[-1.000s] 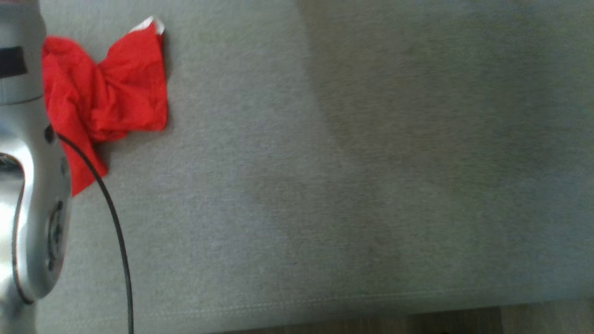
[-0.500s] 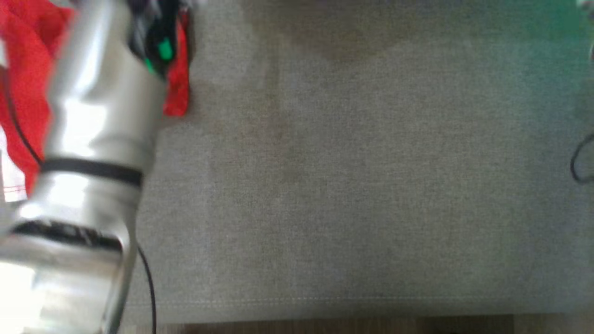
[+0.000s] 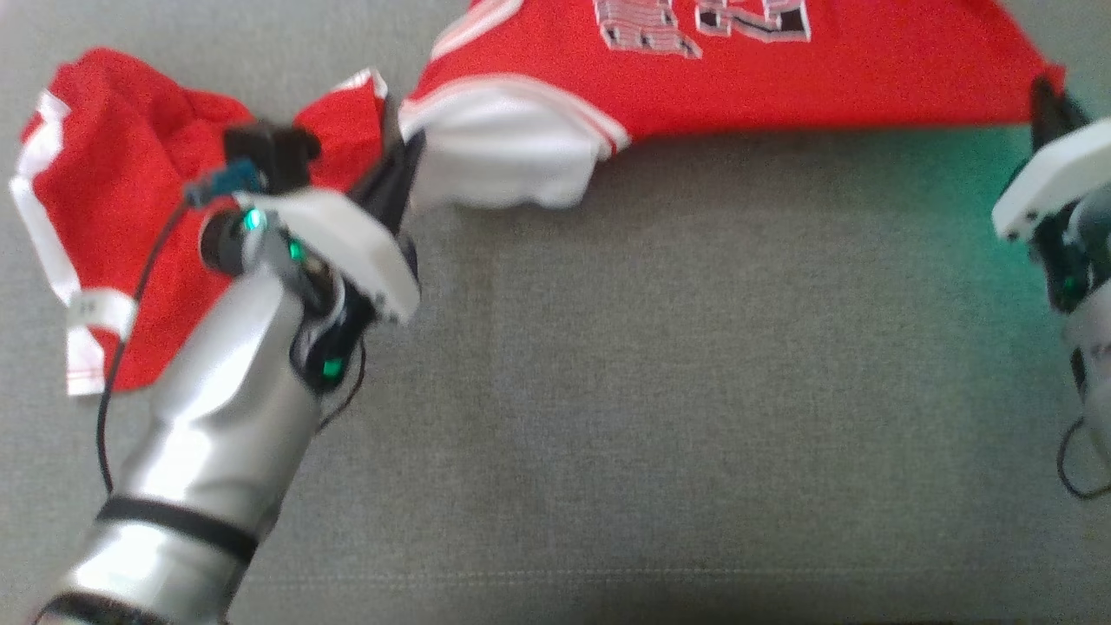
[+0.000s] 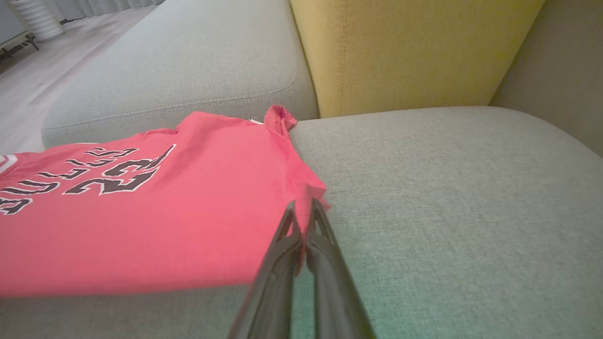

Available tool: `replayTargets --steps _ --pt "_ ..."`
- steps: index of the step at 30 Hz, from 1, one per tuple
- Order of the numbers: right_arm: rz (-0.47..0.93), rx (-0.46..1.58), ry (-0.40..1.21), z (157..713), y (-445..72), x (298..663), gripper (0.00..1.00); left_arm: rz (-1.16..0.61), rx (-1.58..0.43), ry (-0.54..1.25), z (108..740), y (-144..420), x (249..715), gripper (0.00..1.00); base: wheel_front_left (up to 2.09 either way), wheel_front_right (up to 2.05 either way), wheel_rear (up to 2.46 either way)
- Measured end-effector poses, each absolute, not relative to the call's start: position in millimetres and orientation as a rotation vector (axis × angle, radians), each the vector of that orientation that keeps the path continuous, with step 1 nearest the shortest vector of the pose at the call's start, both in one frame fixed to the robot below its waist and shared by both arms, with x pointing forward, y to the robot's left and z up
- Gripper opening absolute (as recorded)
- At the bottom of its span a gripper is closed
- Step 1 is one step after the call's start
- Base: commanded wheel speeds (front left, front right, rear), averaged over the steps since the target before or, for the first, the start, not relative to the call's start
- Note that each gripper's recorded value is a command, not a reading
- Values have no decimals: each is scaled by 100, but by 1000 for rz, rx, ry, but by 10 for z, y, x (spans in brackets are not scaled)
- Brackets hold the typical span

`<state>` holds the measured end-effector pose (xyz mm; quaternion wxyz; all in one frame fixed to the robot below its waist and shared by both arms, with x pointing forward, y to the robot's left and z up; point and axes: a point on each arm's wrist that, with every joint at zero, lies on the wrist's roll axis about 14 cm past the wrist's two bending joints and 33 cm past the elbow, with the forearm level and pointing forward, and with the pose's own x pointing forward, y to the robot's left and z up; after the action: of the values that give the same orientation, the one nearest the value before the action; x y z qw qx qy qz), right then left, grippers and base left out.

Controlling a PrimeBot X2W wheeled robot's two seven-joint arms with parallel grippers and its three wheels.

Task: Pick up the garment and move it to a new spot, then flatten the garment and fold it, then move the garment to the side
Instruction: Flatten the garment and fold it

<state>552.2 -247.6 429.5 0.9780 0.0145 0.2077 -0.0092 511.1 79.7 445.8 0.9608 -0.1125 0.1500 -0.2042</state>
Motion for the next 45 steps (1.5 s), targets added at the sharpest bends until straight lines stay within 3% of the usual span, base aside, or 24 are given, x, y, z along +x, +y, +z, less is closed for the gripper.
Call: replayTargets --steps 19,35,45 --pt "33 19 571 4281 -2562 4549 0 -591 -77 355 4548 780 3873 0 0 0 0" --pt "60 145 844 3922 -2621 3628 0 -661 -101 479 4593 775 3096 0 0 0 0" --pt "53 127 837 4016 -2740 3778 0 -655 -110 488 4639 756 3258 0 0 0 0"
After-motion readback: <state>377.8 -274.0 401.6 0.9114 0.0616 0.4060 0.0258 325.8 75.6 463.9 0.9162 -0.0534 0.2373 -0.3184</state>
